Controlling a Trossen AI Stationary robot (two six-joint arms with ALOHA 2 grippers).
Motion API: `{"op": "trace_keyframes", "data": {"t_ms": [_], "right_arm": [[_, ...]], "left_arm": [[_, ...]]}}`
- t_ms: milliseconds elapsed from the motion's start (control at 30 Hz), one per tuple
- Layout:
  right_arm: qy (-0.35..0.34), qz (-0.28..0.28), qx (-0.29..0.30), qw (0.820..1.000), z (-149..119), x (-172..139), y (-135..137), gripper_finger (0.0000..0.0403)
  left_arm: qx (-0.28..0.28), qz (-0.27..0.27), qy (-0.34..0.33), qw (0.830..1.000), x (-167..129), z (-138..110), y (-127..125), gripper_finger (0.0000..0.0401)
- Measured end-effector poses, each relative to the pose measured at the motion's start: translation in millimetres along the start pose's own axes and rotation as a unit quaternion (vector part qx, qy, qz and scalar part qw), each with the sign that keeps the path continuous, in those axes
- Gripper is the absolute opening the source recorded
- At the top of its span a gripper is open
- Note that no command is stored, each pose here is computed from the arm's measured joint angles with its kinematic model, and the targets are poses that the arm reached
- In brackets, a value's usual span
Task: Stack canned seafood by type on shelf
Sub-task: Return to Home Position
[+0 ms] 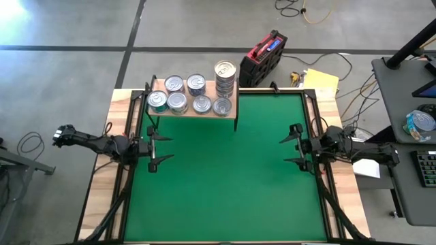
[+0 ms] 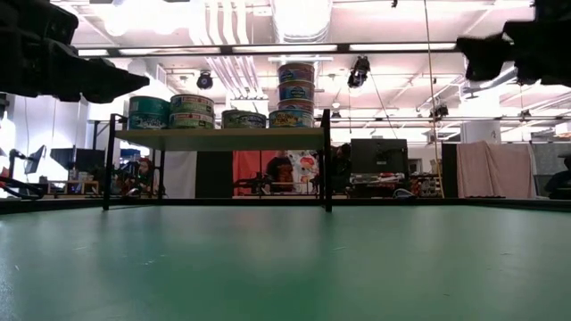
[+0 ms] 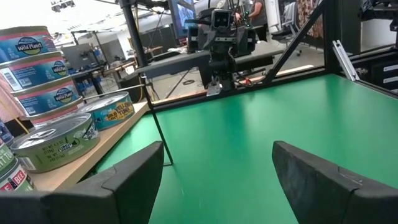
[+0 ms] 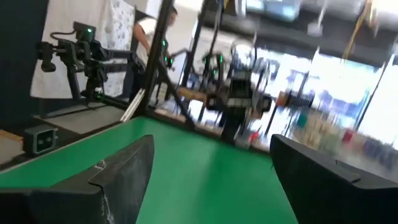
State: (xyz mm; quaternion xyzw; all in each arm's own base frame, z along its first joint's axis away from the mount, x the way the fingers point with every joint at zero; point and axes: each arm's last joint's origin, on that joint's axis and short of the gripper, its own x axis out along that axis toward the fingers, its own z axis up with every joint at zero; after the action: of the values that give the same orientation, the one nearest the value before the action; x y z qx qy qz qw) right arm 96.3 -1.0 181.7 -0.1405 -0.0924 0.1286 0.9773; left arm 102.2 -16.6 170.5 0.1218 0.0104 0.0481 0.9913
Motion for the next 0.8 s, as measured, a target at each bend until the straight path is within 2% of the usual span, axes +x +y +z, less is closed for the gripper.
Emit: {"op": "trace_keyframes", "data": {"t_ms": [67,400,800], "right_arm": [[0.017,0.001,0.031,0.999,-3.4,-0.3,0.8,0.0308],[0.021,0.044,0.028,0.998,-5.8,-2.1,4.8,0.0309],[0.047,0.055,0.129,0.989,-10.2,-0.2,5.6,0.0334]], "left_arm": [[0.001,0.000,0.001,1.000,0.2,-0.2,-0.1,0.0283],[0.005,-0.003,0.012,1.000,1.7,-2.1,-1.2,0.0283],[0.009,-0.006,0.023,1.000,3.1,-3.9,-2.2,0.0283]]}}
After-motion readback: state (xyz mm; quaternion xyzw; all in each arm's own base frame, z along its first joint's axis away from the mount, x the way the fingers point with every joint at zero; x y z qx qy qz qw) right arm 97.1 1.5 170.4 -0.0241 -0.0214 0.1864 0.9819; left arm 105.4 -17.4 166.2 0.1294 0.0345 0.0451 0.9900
